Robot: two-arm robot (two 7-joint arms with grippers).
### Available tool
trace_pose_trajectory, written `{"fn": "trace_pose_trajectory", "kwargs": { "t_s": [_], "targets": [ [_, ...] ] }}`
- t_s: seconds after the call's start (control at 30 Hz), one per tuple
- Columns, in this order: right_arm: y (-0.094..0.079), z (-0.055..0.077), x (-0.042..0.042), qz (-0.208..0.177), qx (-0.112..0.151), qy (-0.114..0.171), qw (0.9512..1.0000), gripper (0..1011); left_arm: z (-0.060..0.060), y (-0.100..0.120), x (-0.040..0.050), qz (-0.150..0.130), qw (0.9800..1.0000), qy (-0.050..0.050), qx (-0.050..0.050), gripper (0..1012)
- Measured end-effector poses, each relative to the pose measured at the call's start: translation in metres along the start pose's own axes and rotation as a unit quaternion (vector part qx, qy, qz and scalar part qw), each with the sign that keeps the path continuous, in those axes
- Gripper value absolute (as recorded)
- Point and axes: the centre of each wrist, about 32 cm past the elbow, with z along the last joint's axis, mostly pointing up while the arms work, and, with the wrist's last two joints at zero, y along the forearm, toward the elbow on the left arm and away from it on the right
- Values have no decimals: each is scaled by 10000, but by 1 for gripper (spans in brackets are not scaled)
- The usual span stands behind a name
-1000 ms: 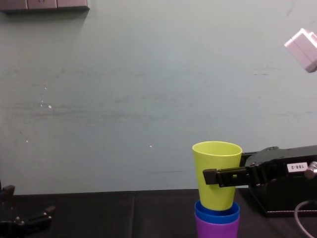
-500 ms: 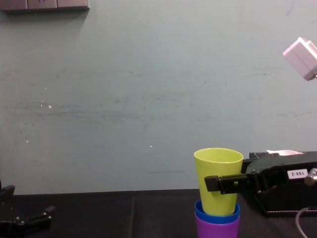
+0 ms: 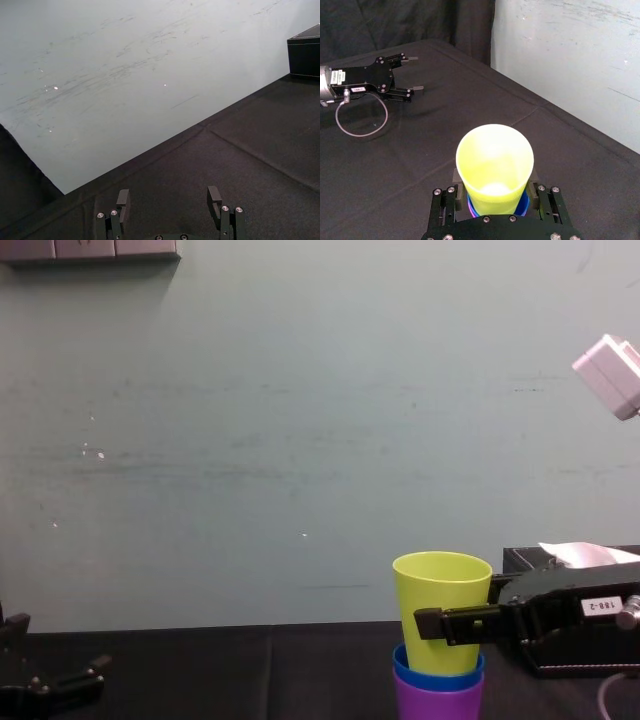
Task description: Stack the three plastic cups sequentially using one hand.
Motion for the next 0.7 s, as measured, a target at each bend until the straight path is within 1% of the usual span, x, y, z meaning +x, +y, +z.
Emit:
{"fn": "trace_pose_trajectory", "kwargs": {
  "t_s": [0.7],
  "targets": [
    [-2,8,1,-1,8,-4,10000,722,0,0,0,0,10000,0,0,1011]
  ]
}}
